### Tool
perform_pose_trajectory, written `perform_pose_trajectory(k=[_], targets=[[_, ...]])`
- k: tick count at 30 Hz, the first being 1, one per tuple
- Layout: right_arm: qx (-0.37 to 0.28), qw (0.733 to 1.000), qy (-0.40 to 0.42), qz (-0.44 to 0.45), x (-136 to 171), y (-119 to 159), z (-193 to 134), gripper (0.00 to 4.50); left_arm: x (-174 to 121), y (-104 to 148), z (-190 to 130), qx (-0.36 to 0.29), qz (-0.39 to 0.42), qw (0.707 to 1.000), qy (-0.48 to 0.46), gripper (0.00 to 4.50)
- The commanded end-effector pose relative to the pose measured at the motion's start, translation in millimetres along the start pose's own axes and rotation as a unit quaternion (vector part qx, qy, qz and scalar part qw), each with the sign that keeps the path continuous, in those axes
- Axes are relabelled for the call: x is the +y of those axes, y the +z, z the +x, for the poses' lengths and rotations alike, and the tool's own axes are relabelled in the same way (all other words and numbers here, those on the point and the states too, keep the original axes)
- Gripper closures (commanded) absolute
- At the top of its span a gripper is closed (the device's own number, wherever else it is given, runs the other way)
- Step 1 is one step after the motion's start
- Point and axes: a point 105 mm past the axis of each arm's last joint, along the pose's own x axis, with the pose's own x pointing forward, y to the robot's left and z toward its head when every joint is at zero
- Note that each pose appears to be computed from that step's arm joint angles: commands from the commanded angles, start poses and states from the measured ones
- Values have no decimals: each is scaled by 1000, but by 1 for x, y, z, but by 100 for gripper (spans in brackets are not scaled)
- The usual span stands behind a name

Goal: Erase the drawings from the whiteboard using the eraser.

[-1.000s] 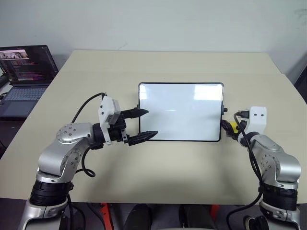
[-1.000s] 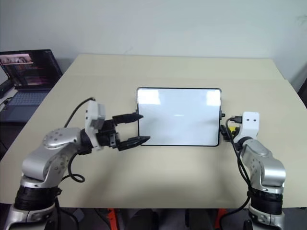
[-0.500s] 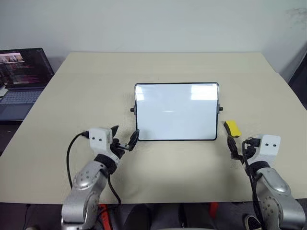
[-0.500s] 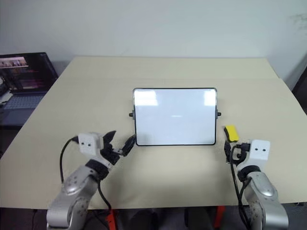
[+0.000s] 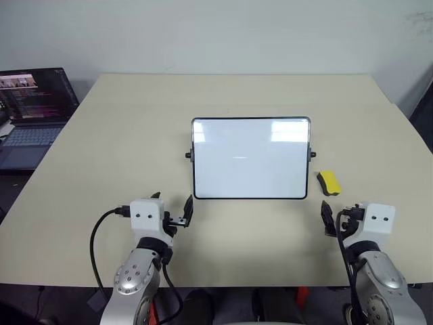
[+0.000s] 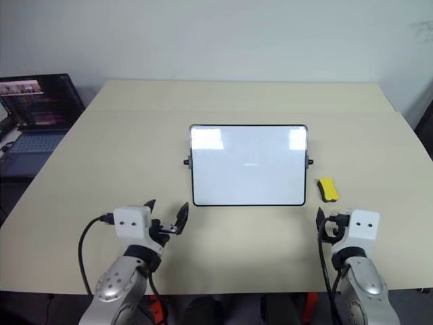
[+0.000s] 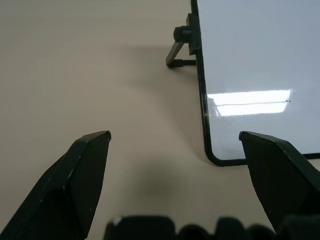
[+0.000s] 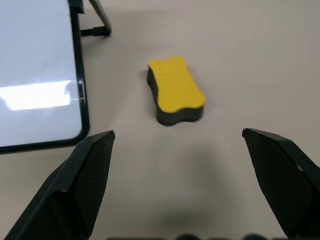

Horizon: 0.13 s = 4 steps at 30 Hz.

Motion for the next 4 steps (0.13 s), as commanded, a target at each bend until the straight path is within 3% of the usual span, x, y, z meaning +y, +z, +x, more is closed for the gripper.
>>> perform_pose_trajectory(k=[1, 4], targets=[[-23, 998, 38, -47, 12, 12, -19, 3, -9, 9, -12, -17, 4, 1000, -22, 0], [-12, 999, 16, -46, 1, 11, -29, 3, -14, 8, -14, -13, 7, 1000, -24, 0]])
